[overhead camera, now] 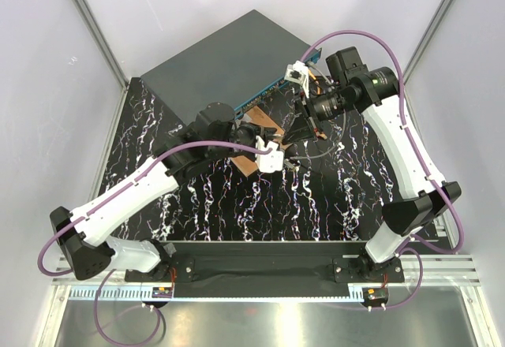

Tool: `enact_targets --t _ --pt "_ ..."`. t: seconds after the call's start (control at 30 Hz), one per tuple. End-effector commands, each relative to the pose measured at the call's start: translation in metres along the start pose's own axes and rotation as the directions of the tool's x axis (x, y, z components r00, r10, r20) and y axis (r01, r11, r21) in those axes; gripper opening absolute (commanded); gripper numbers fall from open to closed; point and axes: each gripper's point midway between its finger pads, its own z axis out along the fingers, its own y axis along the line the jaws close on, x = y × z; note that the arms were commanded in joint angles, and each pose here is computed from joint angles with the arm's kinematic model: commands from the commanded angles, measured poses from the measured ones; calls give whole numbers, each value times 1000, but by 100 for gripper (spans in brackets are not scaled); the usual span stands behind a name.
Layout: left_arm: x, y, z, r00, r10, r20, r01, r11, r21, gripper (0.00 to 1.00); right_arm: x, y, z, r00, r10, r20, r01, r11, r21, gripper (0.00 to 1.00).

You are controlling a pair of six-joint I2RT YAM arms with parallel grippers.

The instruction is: Insert the plug into the switch port

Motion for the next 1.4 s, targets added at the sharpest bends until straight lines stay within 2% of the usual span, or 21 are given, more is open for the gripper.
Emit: enact_targets --t 0.0,0.07,0.1,0.13,0.17,0.2,0.33,0.43,0.47,0.53,0.57,0.63,0.67,0.73,0.77,0.83,0.87,0.97,1.1,1.23,1.37 --pt "-20 26 -12 998 31 52 -27 996 -87 0 1 23 -9 998 58 11 -58 997 -53 23" --pt "-21 25 -12 998 37 55 -33 996 -82 0 -1 23 -11 998 61 20 -60 997 -51 24" --pt "-21 24 -12 998 37 54 -32 996 -80 1 -1 24 -11 998 57 21 -56 997 -53 9" --pt "-21 24 -11 998 37 54 -32 996 -80 10 -1 24 -12 998 55 23 -54 997 -51 9" --pt "-21 25 -12 998 30 53 -26 996 -86 21 -2 23 -13 999 43 29 -41 998 -52 0" --pt "-21 26 -12 998 20 54 -15 996 -89 42 -3 22 -14 999 43 34 -41 998 -48 0" --pt "-24 39 -20 995 -75 61 82 989 -126 64 -10 0 -32 994 40 100 -44 998 34 0" --pt "-27 62 -39 961 -260 96 272 949 -157 77 -15 -39 -55 986 -3 165 -33 976 217 0" --pt "-30 80 -51 922 -365 128 384 904 -191 79 -19 -60 -65 984 -65 168 7 944 330 0" --pt "-22 84 -54 860 -499 111 511 842 -173 80 -11 -85 -77 984 -122 131 44 872 487 0" --pt "-16 88 -58 787 -606 119 617 767 -178 80 -23 -97 -86 970 -197 142 86 826 557 0" --pt "-13 100 -64 708 -696 116 704 685 -190 81 -18 -114 -98 965 -239 109 111 745 658 0" --pt "-8 106 -70 641 -757 127 764 612 -206 81 -26 -120 -105 953 -280 114 125 708 695 0" --pt "0 111 -69 566 -816 118 818 538 -203 81 -26 -136 -115 961 -256 105 90 649 755 0" --pt "10 113 -70 493 -862 119 861 464 -210 81 -25 -142 -117 965 -244 100 81 636 768 0" --pt "24 111 -65 413 -905 100 901 390 -189 79 -24 -152 -118 970 -221 101 58 617 785 0" --pt "34 111 -66 334 -937 105 931 311 -188 79 -28 -153 -118 965 -236 111 61 618 784 0" --pt "57 108 -58 211 -973 93 963 191 -189 75 -36 -154 -112 950 -282 131 72 611 788 0" --pt "79 110 -51 132 -985 107 966 104 -237 63 -47 -164 -101 938 -319 136 83 587 805 0" --pt "89 112 -44 109 -984 139 965 71 -253 52 -55 -173 -93 922 -364 134 98 552 828 0" --pt "93 115 -42 107 -981 160 963 62 -262 48 -59 -180 -86 899 -418 129 124 527 840 0"
